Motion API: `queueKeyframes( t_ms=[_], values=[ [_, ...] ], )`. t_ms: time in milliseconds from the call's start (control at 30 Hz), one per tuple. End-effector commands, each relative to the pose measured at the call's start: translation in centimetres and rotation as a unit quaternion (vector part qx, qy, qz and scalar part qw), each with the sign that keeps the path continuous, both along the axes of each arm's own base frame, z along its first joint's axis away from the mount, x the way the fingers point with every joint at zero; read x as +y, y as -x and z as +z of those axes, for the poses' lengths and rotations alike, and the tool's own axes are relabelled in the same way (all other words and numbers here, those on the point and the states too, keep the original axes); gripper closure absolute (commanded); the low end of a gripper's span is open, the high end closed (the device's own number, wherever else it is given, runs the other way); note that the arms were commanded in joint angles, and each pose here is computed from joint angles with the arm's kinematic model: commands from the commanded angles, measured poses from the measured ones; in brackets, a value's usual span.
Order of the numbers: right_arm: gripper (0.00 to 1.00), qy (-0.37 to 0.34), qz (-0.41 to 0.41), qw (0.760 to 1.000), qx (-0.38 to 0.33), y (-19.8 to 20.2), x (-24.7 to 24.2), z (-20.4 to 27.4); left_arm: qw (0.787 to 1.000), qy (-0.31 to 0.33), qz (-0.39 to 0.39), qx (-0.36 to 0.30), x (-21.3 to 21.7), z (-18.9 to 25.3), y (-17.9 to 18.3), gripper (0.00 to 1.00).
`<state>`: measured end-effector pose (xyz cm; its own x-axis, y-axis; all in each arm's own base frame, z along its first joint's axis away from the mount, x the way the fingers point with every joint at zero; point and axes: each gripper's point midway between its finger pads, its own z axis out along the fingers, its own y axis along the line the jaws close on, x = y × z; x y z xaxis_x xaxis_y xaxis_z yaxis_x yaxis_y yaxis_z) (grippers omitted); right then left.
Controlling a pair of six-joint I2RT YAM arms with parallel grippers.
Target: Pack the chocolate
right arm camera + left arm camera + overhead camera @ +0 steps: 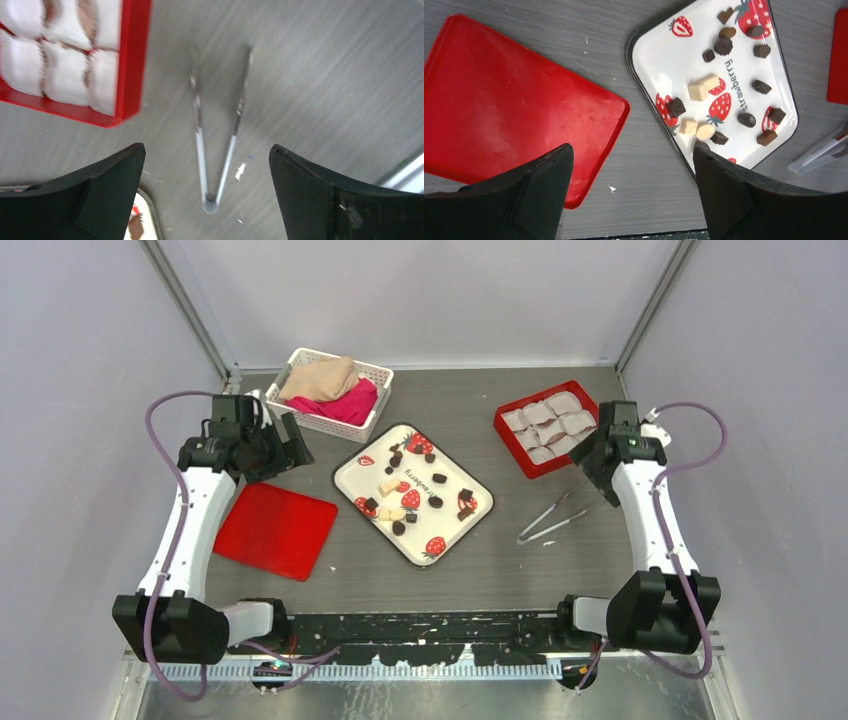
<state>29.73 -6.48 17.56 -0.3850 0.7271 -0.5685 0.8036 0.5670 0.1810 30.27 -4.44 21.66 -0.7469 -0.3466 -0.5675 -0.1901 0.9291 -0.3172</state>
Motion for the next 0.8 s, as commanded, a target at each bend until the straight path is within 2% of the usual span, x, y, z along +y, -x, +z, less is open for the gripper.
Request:
queueKeyframes(
  t_ms=[0,100,233,467,667,767],
  values=[
    [0.0,-0.01,0.008,1.0,0.021,3.7,0.9,-1.6,0.999,0.012,-0.036,-0.004,-1.5,0.2,1.6,0.11],
    [0.03,-0.046,0.006,0.998,0.04,5.3,2.2,-4.2,0.998,0.019,-0.055,-0.001,-2.4,0.0,2.4,0.11],
    [0.13,-0.073,0.001,0.997,0.039,6.8,3.4,-6.6,0.996,0.006,-0.091,0.019,-3.7,-0.7,3.7,0.11],
    [0.23,-0.083,0.033,0.995,0.049,5.5,4.7,-9.2,0.993,0.01,-0.119,0.009,-4.8,-0.6,5.0,0.11],
    [0.42,-0.074,0.031,0.995,0.064,3.9,4.5,-10.9,0.993,0.021,-0.12,-0.001,-5.3,0.0,4.8,0.11],
    [0.45,-0.071,0.038,0.994,0.079,3.9,4.4,-12.1,0.993,0.023,-0.115,-0.006,-5.3,0.1,4.5,0.12]
  ],
)
